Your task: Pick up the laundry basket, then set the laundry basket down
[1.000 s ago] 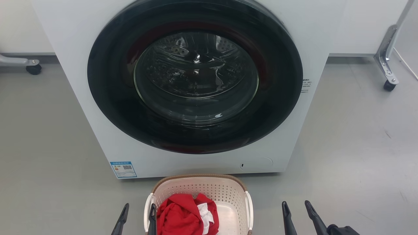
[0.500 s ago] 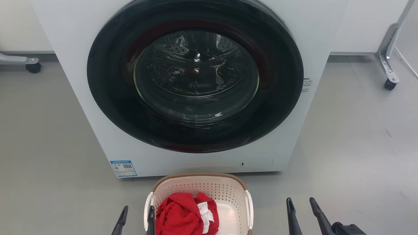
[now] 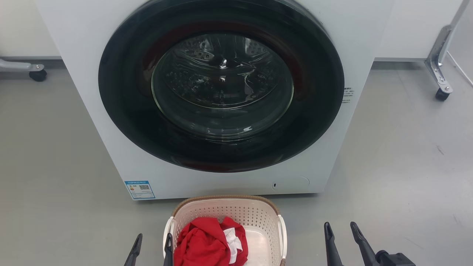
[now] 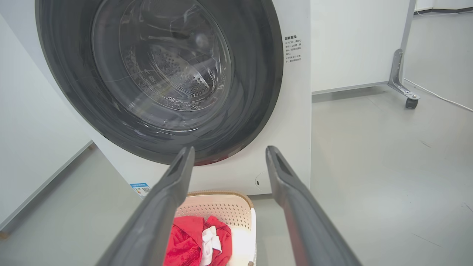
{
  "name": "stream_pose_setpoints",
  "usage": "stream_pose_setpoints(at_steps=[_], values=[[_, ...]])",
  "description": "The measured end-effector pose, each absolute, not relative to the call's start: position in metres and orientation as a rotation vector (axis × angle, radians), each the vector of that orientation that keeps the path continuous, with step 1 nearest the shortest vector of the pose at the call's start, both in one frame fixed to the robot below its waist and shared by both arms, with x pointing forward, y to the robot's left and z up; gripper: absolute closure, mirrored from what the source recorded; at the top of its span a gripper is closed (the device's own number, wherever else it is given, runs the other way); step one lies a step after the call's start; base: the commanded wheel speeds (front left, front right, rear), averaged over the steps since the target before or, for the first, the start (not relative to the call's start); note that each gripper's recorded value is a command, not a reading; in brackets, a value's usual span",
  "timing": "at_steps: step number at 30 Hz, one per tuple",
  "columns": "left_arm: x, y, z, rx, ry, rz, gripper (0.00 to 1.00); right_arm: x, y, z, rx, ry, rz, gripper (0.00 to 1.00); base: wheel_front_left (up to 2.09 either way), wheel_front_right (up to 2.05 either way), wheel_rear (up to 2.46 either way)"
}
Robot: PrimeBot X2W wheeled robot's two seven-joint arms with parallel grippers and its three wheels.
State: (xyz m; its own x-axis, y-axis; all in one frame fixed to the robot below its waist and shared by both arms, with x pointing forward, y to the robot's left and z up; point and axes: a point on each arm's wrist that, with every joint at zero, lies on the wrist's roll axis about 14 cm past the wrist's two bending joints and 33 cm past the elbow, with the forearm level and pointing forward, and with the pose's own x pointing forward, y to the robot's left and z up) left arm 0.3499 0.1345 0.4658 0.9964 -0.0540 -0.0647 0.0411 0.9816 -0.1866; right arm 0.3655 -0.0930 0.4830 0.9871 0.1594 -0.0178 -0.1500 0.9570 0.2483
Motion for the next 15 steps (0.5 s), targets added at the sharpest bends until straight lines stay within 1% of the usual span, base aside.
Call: stream_pose_setpoints(at_steps=[15], values=[[0.3532, 0.1352, 0.4588, -0.190, 0.091, -0.042, 0.00, 0.3691, -0.0930, 0.4791, 0.257, 0.049, 0.152, 0.00, 0.00, 0.00, 0.00]])
